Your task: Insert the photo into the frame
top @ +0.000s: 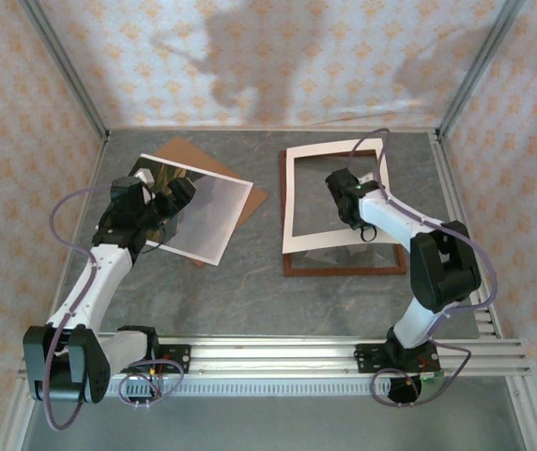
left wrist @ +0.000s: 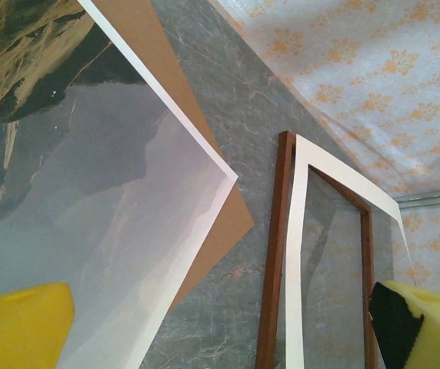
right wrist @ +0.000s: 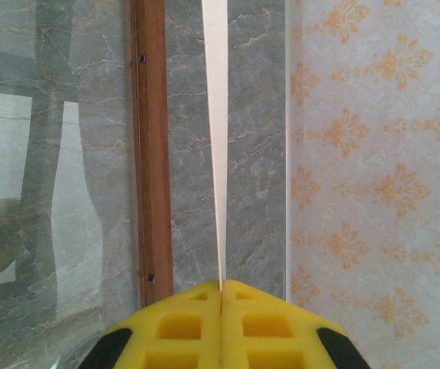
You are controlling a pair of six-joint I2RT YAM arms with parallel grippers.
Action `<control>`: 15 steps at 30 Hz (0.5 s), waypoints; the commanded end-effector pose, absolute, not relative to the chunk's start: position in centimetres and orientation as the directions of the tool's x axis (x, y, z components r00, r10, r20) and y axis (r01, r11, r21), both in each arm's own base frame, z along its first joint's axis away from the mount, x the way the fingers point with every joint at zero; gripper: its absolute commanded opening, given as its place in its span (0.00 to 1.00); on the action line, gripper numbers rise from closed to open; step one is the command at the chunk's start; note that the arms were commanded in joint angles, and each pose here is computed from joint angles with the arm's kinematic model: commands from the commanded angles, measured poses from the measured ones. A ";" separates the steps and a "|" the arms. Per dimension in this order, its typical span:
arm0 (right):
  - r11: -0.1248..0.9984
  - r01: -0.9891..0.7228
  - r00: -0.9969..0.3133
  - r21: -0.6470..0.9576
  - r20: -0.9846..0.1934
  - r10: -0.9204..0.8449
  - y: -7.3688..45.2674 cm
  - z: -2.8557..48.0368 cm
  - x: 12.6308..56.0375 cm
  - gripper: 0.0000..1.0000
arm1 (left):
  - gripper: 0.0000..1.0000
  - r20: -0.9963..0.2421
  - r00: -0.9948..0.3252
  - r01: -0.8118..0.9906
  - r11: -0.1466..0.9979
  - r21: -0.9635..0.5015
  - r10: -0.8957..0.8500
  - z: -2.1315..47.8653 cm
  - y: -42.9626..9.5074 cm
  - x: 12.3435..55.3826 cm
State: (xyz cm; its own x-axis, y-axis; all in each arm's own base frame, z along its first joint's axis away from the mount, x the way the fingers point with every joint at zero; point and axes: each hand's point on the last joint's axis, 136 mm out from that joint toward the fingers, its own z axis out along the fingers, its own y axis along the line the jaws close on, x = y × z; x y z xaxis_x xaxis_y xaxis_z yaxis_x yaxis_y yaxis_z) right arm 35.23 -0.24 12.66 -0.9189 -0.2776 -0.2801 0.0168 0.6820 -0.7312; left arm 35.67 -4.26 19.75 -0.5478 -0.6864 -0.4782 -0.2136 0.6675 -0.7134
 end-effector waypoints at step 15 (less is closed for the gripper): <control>0.600 -0.068 -0.940 -0.797 -0.150 -0.306 -2.0 11.0 32.9 0.05 | 1.00 -0.455 -0.575 -0.181 0.647 -0.740 -0.680 19.6 -5.8 36.5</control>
State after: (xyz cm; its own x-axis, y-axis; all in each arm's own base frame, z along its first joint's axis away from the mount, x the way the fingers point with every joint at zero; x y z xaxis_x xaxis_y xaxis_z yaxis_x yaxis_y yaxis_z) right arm 33.45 -1.29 10.92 -0.9346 -0.3035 -0.1853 -0.0541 0.6364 -0.7695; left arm 36.13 -5.47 18.77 -0.5817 -0.6831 -0.4417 -0.2132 0.6521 -0.7276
